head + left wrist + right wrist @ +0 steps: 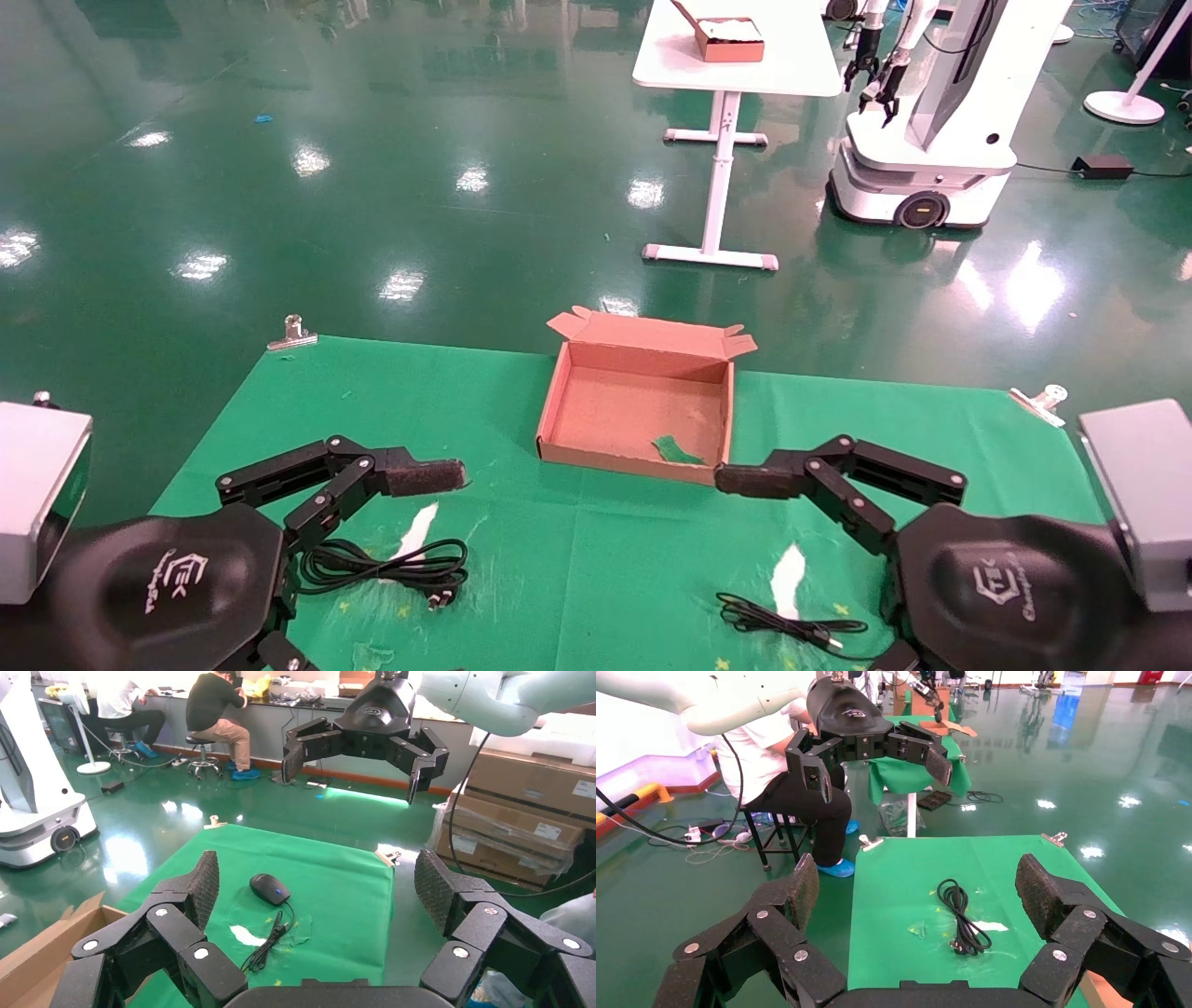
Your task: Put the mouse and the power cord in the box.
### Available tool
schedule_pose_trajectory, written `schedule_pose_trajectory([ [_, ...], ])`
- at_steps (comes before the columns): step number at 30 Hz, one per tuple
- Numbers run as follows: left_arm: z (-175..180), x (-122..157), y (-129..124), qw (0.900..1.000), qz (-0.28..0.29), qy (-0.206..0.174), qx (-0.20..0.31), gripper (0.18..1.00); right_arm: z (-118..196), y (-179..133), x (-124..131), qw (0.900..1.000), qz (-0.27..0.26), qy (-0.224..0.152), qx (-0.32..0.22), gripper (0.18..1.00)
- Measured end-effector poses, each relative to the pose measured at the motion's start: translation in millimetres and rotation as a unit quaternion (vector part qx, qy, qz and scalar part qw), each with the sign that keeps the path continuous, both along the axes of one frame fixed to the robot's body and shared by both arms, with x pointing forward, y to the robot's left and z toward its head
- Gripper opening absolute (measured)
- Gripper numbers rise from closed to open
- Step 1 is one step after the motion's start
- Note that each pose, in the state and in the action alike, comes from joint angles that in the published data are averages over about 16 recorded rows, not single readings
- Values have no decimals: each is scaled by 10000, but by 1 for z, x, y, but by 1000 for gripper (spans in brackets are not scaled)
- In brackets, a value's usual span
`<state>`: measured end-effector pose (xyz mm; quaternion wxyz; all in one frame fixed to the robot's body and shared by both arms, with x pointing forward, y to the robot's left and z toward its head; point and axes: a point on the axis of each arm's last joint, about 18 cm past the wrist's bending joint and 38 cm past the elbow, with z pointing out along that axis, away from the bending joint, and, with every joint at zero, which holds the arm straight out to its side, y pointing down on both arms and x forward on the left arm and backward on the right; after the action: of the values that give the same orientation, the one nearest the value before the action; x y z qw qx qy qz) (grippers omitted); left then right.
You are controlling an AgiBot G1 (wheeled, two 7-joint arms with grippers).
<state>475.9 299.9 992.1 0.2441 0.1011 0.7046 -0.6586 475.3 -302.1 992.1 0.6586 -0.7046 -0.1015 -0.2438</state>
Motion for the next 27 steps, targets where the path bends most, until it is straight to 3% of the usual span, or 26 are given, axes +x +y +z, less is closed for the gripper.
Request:
schedule_pose_trajectory([
  [27,0,0,0,10000,0,0,0,1000,0,0,0,10000,0,0,0,1001],
])
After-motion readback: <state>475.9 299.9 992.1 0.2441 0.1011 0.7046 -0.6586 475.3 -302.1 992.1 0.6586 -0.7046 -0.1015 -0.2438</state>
